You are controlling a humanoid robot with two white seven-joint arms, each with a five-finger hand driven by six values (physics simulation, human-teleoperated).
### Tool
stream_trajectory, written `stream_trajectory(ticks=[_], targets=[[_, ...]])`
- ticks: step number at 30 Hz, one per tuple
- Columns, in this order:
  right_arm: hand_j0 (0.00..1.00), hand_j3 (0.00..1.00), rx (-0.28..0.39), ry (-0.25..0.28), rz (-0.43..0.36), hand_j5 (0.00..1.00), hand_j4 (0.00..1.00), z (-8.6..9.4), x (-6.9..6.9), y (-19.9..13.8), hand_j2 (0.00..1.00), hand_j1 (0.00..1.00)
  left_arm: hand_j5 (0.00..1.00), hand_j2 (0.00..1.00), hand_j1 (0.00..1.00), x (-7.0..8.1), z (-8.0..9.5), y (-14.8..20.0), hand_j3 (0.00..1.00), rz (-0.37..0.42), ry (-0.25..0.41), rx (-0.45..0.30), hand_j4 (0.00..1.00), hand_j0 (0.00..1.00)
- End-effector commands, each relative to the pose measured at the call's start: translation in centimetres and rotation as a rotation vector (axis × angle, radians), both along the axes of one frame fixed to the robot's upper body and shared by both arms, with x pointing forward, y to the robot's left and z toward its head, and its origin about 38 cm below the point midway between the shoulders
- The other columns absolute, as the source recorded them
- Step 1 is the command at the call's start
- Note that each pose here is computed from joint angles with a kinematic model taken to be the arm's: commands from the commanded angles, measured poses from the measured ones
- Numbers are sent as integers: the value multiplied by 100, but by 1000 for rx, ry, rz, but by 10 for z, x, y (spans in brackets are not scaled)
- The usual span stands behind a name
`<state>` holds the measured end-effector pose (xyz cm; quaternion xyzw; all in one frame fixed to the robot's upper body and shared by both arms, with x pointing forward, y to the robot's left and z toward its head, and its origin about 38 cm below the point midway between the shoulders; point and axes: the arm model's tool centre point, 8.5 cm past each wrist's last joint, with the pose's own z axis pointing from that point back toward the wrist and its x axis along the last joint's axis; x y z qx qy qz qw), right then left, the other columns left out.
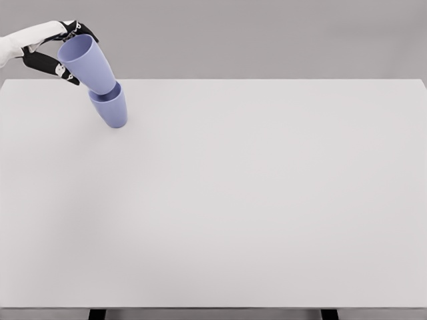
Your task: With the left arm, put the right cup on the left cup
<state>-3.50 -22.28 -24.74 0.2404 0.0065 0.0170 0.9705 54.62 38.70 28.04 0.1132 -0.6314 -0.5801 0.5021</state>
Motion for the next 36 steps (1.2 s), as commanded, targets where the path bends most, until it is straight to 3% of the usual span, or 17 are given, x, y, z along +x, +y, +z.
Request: stream_trajectory(ticks=[1,36], targets=[[100,100,1,0,1,100,100,0,0,0,100,100,48,48,48,0,1,1,48,3,-2,-9,48,48],[100,100,1,0,1,100,100,0,0,0,100,100,49,49,49,6,-5,2,49,29,19,18,49,49]])
